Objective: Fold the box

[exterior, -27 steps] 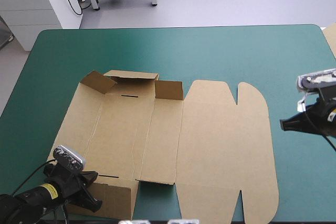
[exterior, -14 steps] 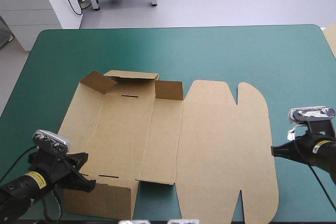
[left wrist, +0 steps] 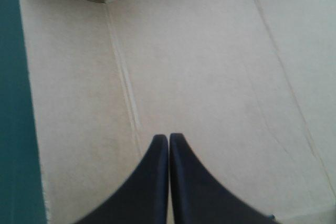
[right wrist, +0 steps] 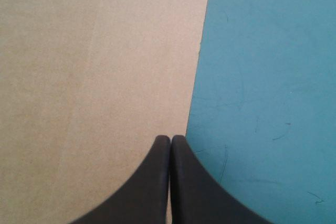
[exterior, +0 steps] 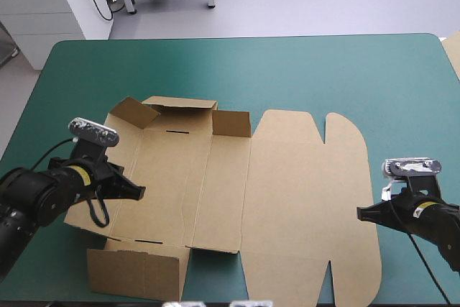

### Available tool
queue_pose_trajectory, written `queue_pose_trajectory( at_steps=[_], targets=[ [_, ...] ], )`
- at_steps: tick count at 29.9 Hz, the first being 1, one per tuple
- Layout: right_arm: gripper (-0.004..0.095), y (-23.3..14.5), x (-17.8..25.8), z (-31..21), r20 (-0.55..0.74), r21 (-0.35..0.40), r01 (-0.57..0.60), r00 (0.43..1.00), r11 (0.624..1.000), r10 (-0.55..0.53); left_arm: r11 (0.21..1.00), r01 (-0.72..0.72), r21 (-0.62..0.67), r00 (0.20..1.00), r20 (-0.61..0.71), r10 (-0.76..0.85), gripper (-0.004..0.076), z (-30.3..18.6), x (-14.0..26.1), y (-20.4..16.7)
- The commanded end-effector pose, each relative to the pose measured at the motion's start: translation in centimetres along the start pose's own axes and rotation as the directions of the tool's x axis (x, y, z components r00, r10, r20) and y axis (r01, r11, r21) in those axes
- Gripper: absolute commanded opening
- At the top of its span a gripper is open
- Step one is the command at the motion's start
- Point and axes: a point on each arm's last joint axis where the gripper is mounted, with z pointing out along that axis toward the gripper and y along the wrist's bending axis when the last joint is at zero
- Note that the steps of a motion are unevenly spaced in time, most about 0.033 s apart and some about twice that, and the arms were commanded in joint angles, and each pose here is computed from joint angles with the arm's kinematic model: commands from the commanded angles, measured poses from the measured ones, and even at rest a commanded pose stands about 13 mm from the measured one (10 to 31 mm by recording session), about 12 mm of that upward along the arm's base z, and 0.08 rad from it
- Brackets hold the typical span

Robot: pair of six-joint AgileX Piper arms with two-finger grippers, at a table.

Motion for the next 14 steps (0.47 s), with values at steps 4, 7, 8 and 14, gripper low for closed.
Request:
queue_pose_trajectory(
  at_steps=[4,7,8,14],
  targets=[
    [-0.0021,-0.1,-1.1,-0.7,0.091,0.005,0.008,0.996,1.0,-0.008,0.994,0.012,-0.109,0.998,0.064,-0.005,-0.0008,0.8,-4.3,0.9],
    [-0.0021,-0.1,-1.1,-0.7,0.091,0.005,0.015,0.996,1.0,-0.015,0.989,0.078,-0.126,0.996,0.056,-0.071,-0.0008,1.4,-5.3,2.2],
    [-0.0021,-0.1,-1.1,-0.7,0.091,0.005,0.015,0.996,1.0,-0.015,0.985,0.112,-0.131,0.993,0.051,-0.106,-0.0008,1.6,-5.4,2.8],
    [-0.0021,0.1,-1.1,-0.7,0.092,-0.013,0.025,0.995,1.0,-0.024,0.956,0.272,-0.105,0.962,0.04,-0.27,-0.0008,1.5,-4.7,7.0]
  ],
)
